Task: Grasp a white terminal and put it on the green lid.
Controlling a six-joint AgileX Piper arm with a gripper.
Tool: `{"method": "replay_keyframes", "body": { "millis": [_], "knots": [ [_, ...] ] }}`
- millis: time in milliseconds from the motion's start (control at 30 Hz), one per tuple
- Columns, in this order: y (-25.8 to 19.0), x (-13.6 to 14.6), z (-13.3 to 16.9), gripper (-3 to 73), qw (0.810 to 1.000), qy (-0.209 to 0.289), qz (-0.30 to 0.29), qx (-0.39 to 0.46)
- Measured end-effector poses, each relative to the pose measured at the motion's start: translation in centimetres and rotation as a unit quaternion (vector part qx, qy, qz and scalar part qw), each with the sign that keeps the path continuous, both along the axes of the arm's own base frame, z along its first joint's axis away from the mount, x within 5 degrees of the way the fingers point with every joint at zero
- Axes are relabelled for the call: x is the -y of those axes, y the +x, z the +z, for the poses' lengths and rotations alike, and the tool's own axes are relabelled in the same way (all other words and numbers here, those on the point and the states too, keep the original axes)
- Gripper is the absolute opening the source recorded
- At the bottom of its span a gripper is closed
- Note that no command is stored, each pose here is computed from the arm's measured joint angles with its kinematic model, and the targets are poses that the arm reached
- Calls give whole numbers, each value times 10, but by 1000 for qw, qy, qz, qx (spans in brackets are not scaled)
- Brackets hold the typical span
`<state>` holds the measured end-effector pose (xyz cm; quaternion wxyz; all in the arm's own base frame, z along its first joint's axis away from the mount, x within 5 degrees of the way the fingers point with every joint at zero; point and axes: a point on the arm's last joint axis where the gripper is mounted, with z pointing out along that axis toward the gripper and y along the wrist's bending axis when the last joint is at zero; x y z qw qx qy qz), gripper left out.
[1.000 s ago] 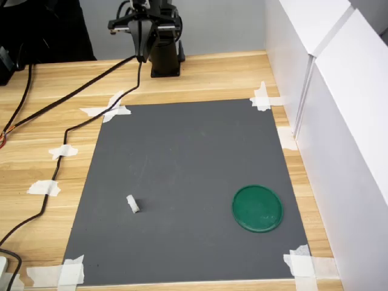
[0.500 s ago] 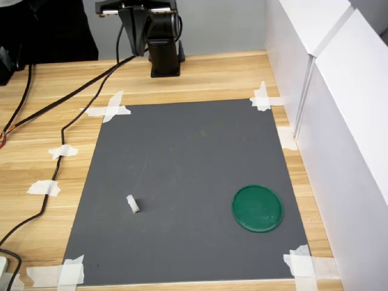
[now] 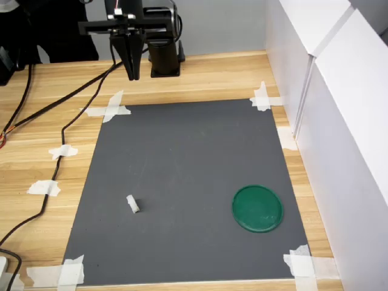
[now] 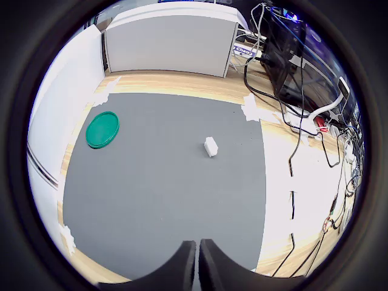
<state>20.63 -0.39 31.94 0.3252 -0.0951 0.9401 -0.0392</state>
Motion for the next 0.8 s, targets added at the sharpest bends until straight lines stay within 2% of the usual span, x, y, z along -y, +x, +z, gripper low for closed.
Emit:
{"method": "replay_keyframes", "body": {
  "millis": [167, 400, 500, 600, 800],
  "knots": [
    [29, -1, 1, 176, 1000, -3, 19, -18],
    [76, -1, -7, 454, 998, 0, 27, -58],
    [99, -1, -14, 544, 996, 0, 30, -88],
    [121, 0, -21, 575, 992, 0, 34, -120],
    [161, 1, -40, 582, 985, -4, 41, -165]
  ]
}}
